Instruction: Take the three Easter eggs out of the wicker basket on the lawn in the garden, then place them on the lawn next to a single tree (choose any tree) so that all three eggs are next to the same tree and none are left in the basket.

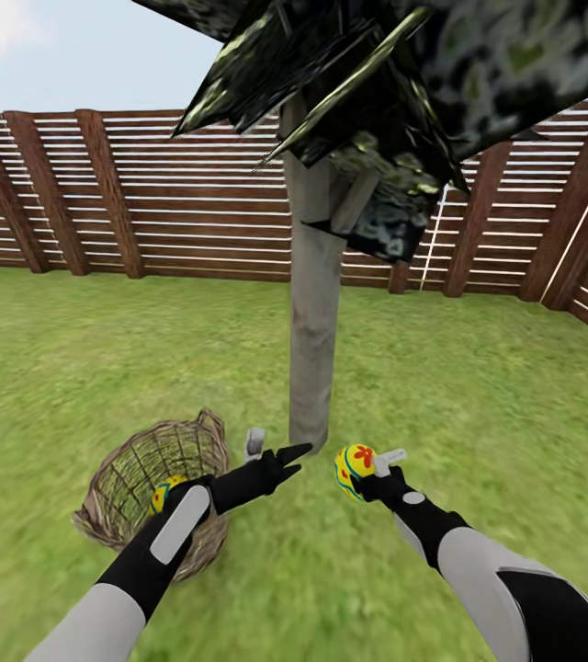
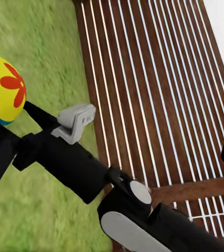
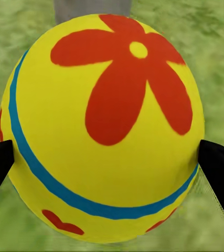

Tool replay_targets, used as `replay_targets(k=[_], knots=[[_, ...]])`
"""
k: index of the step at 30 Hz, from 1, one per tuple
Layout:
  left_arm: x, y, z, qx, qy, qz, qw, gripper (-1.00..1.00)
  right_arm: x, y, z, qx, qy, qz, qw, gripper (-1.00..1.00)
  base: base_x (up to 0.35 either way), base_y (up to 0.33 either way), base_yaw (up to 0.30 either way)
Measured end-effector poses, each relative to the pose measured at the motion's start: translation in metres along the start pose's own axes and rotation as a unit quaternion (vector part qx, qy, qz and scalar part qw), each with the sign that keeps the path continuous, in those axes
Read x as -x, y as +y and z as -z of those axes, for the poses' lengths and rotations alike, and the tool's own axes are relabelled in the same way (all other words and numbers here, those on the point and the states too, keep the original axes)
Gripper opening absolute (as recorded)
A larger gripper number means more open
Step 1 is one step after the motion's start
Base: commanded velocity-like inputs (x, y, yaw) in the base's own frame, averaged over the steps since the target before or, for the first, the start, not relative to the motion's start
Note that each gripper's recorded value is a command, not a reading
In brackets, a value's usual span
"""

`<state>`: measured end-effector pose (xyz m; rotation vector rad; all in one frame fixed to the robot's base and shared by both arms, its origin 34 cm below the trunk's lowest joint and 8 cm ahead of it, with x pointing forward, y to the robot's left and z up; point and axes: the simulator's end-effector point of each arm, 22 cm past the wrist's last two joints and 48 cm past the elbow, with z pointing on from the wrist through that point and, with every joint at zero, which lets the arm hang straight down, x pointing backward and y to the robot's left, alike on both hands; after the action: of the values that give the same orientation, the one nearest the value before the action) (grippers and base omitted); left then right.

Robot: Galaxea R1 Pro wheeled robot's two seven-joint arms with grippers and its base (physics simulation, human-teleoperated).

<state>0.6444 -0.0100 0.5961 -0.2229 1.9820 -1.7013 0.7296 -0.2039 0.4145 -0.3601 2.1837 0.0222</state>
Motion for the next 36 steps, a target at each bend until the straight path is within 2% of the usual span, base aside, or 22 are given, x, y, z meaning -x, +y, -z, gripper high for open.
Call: replay_targets(k=[4,7,12,13,15,25,26,28,30,31,33,36], knots=[[-0.003,0.008,0.001,0.000,-0.001,0.000,1.0000,1.00,-0.009,0.012,0.001,0.007,-0.042,0.001,0.9991,-1.00,0.000,0.000,0.000],[-0.007,0.014,0.002,0.000,-0.001,0.000,1.0000,1.00,-0.029,0.022,0.002,0.014,-0.041,0.002,0.9990,-1.00,0.000,0.000,0.000],[-0.012,0.024,0.002,0.000,-0.001,-0.001,1.0000,1.00,-0.044,0.023,-0.002,0.013,-0.037,0.001,0.9992,-1.00,0.000,0.000,0.000],[-0.012,0.026,0.002,-0.001,-0.001,-0.001,1.0000,1.00,-0.070,0.013,-0.004,-0.008,0.020,-0.006,0.9997,-1.00,0.000,0.000,0.000],[-0.015,0.030,0.003,-0.001,-0.001,-0.001,1.0000,1.00,-0.096,0.012,-0.004,-0.014,0.075,-0.010,0.9971,-1.00,0.000,0.000,0.000],[-0.026,0.050,0.004,-0.001,-0.001,-0.001,1.0000,1.00,-0.117,0.014,-0.013,-0.016,0.081,-0.011,0.9965,-1.00,0.000,0.000,0.000],[-0.027,0.052,0.004,-0.001,-0.001,-0.001,1.0000,1.00,-0.119,0.014,-0.014,-0.016,0.084,-0.012,0.9962,-1.00,0.000,0.000,0.000],[-0.029,0.056,0.004,-0.001,-0.001,0.001,1.0000,1.00,-0.124,0.026,-0.017,-0.009,0.112,-0.015,0.9935,-1.00,0.000,0.000,0.000],[-0.030,0.061,0.003,0.001,0.000,0.004,1.0000,1.00,-0.101,0.044,-0.025,-0.001,0.118,-0.029,0.9926,-1.00,0.000,0.000,0.000],[-0.031,0.063,0.003,0.002,0.000,0.006,1.0000,1.00,-0.085,0.048,-0.030,-0.009,0.114,-0.035,0.9928,-1.00,0.000,0.000,0.000],[-0.032,0.067,0.003,0.003,0.001,0.010,0.9999,1.00,-0.059,0.039,-0.035,-0.036,0.137,-0.036,0.9893,-1.00,0.000,0.000,0.000],[-0.034,0.073,0.001,0.005,0.003,0.015,0.9999,1.00,-0.028,0.042,-0.044,-0.036,0.130,-0.063,0.9888,-1.00,0.000,0.000,0.000]])
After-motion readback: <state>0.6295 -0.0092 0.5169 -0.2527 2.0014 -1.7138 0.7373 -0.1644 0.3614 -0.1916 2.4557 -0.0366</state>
